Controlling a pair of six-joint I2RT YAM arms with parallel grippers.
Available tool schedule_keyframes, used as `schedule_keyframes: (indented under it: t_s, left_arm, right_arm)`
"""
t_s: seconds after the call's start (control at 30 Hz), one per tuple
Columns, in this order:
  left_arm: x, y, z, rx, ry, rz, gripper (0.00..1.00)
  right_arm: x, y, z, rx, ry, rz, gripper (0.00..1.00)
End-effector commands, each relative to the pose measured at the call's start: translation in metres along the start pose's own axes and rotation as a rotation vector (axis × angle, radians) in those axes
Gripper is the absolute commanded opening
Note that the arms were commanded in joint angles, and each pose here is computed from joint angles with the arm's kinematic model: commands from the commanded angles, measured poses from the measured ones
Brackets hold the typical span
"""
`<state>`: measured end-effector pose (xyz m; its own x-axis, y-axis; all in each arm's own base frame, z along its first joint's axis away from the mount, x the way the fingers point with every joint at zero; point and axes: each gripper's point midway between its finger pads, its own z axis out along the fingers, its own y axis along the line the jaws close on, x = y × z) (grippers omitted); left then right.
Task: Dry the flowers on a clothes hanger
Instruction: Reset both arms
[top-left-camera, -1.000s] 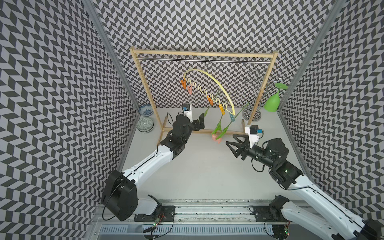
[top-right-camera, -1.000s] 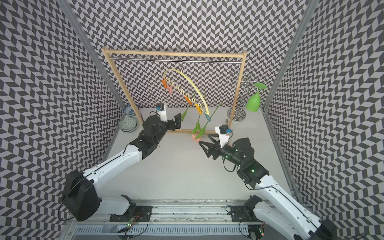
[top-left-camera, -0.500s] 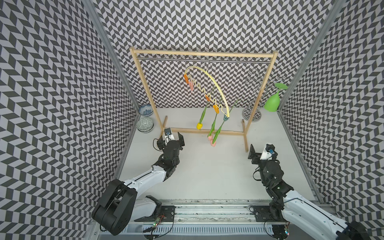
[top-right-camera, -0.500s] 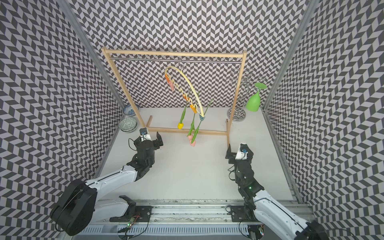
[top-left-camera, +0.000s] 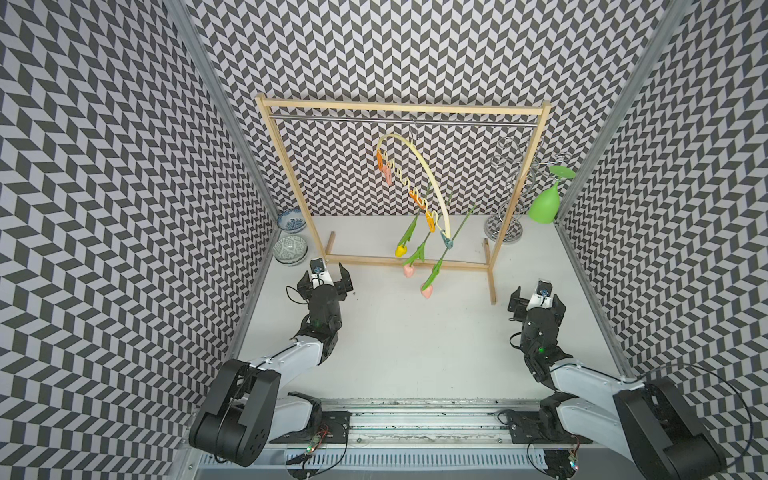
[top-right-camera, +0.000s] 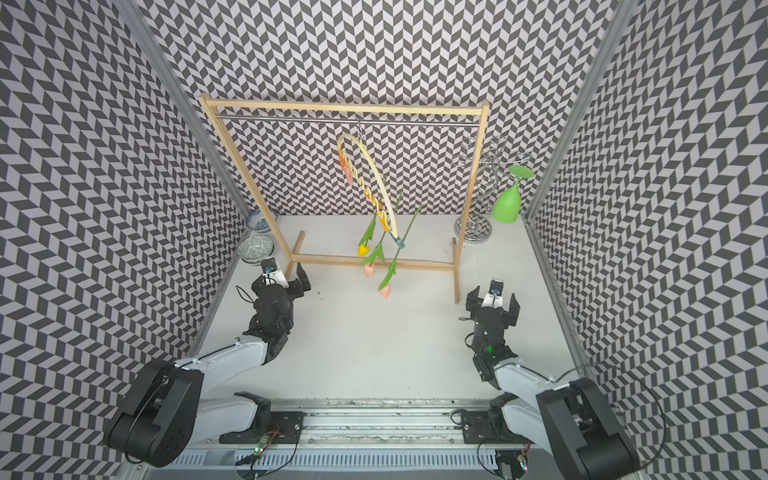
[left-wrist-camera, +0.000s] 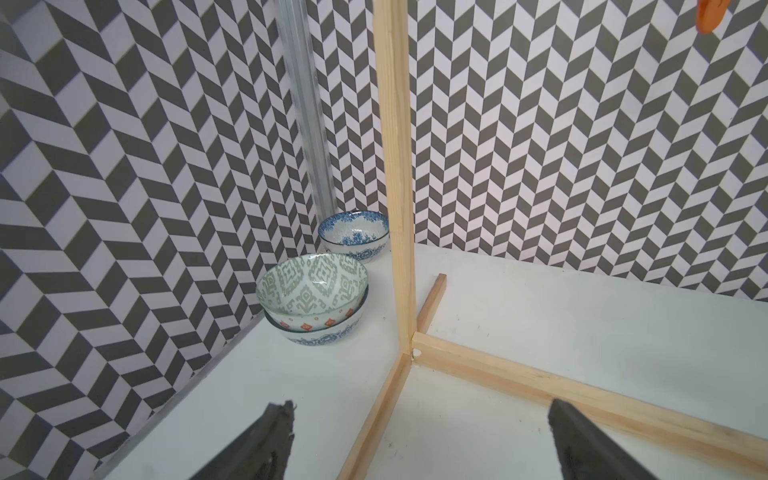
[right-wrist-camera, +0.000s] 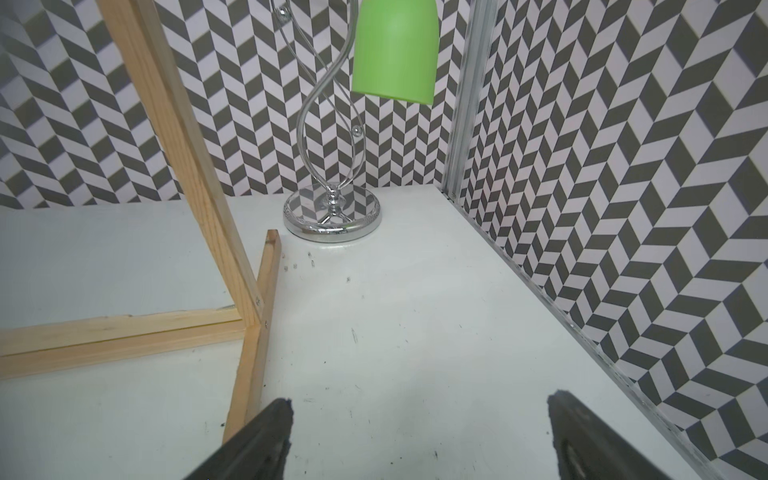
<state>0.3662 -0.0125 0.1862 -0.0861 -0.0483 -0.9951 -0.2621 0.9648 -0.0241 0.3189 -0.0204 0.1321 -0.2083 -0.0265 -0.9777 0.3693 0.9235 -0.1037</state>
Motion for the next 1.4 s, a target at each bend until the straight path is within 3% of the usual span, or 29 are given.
schedule_keyframes:
  t_s: [0.0,0.13,0.23,0.33,0.43,0.5,0.57,0.67,0.7,0.77,0.9,1.37]
  left_arm:
    - [-0.017,-0.005,-0.011,0.077,-0.116,0.010,1.00]
    - [0.005,-0.002,0.000,0.042,-0.065,0.098,1.00]
    - [0.018,0.006,0.005,0.013,-0.063,0.098,1.00]
    - [0.020,0.006,0.010,0.025,-0.055,0.111,1.00]
    - [0.019,0.010,0.003,0.056,-0.104,0.102,1.00]
    - [0.018,0.016,0.000,0.097,-0.166,0.079,1.00]
    - [0.031,0.023,0.009,0.089,-0.088,0.028,1.00]
    - [0.032,0.025,0.018,0.076,-0.097,0.033,1.00]
    - [0.038,0.024,0.022,0.078,-0.051,0.033,1.00]
    - [0.035,0.025,0.022,0.082,-0.070,0.028,1.00]
    - [0.036,0.025,0.022,0.083,-0.063,0.031,1.00]
    - [0.037,0.025,0.023,0.085,-0.057,0.029,1.00]
  right_arm:
    - [-0.029,0.000,0.011,-0.011,-0.093,0.096,0.99]
    - [-0.040,-0.014,0.023,-0.022,-0.166,0.255,0.99]
    - [-0.037,-0.020,0.025,-0.042,-0.195,0.278,0.99]
    - [-0.047,-0.024,0.006,-0.076,-0.326,0.283,0.98]
    - [-0.028,0.007,0.020,-0.199,-0.205,0.186,0.99]
    - [-0.041,0.005,0.027,-0.161,-0.295,0.198,0.99]
    - [-0.021,0.024,0.040,-0.202,-0.127,0.131,0.99]
    - [-0.036,0.018,0.030,-0.158,-0.251,0.142,0.99]
    - [-0.034,0.022,0.029,-0.151,-0.226,0.124,0.99]
    - [-0.031,0.024,0.030,-0.160,-0.199,0.116,0.99]
    - [-0.038,0.018,0.023,-0.148,-0.275,0.133,0.99]
    - [-0.036,0.022,0.027,-0.155,-0.255,0.125,0.99]
